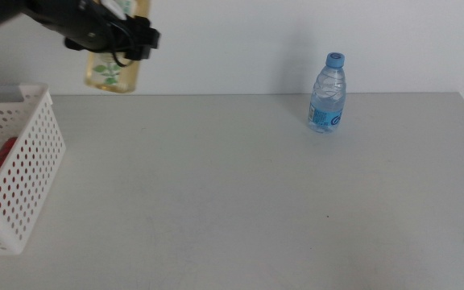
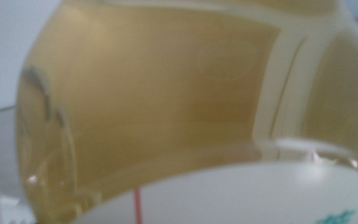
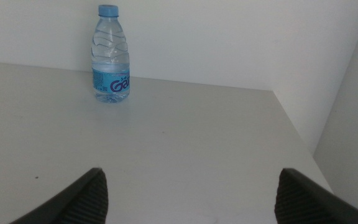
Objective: Use arms to grab the bottles and put them into the dustbin to the left of the table.
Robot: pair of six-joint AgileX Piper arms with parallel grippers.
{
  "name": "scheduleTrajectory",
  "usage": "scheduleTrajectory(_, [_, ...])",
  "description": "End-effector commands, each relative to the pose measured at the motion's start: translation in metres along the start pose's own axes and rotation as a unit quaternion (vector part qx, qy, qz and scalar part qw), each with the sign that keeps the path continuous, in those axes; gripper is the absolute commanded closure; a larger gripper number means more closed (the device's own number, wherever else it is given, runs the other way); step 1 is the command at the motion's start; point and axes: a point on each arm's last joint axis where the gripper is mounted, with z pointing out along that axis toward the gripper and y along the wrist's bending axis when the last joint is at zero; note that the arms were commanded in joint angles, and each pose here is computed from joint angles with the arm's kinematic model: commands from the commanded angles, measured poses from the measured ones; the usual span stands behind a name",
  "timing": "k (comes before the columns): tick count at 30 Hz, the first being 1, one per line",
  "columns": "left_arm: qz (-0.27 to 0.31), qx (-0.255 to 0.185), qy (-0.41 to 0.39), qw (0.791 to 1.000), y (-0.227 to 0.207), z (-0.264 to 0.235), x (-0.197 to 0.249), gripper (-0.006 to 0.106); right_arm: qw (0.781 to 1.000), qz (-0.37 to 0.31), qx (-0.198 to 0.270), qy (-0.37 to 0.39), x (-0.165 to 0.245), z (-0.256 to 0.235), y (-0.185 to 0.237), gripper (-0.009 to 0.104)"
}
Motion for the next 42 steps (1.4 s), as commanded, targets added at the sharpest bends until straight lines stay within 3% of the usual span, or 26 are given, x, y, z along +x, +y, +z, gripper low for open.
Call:
scheduleTrajectory(1, [0.012, 0.004, -0.024, 1.0, 0.023, -0.05, -0.024, 0.101, 0.998, -0.006, 0.0, -0.055, -0.011, -0.003, 0.0, 0.001])
scheduleTrajectory(3, [0.034, -0.001, 0.028, 0.999, 0.039, -0.061, -0.02, 0.101, 0.998, -0.006, 0.0, -0.055, -0.011, -0.003, 0.0, 0.001])
scheduleTrajectory(6, [0.018, -0.021, 0.084, 0.996, 0.067, -0.075, -0.014, 0.101, 0.998, -0.006, 0.0, -0.055, -0.011, -0.003, 0.0, 0.001])
scheduleTrajectory(11, [-0.029, -0.063, 0.115, 0.991, 0.108, -0.084, -0.002, 0.101, 0.998, -0.006, 0.0, -0.055, -0.011, -0.003, 0.0, 0.001])
scheduleTrajectory(22, [-0.103, -0.103, 0.197, 0.969, 0.167, -0.092, 0.041, 0.101, 0.998, -0.006, 0.0, -0.055, -0.011, -0.003, 0.0, 0.001])
scheduleTrajectory(27, [-0.112, -0.102, 0.23, 0.961, 0.179, -0.072, 0.075, 0.101, 0.998, -0.006, 0.0, -0.055, -0.011, -0.003, 0.0, 0.001])
scheduleTrajectory(36, [-0.099, -0.115, 0.208, 0.966, 0.179, -0.033, 0.114, 0.101, 0.998, -0.006, 0.0, -0.055, -0.011, -0.003, 0.0, 0.001])
scheduleTrajectory(42, [-0.102, -0.109, 0.229, 0.962, 0.177, -0.018, 0.135, 0.096, 0.998, -0.006, 0.0, -0.055, -0.011, -0.003, 0.0, 0.001])
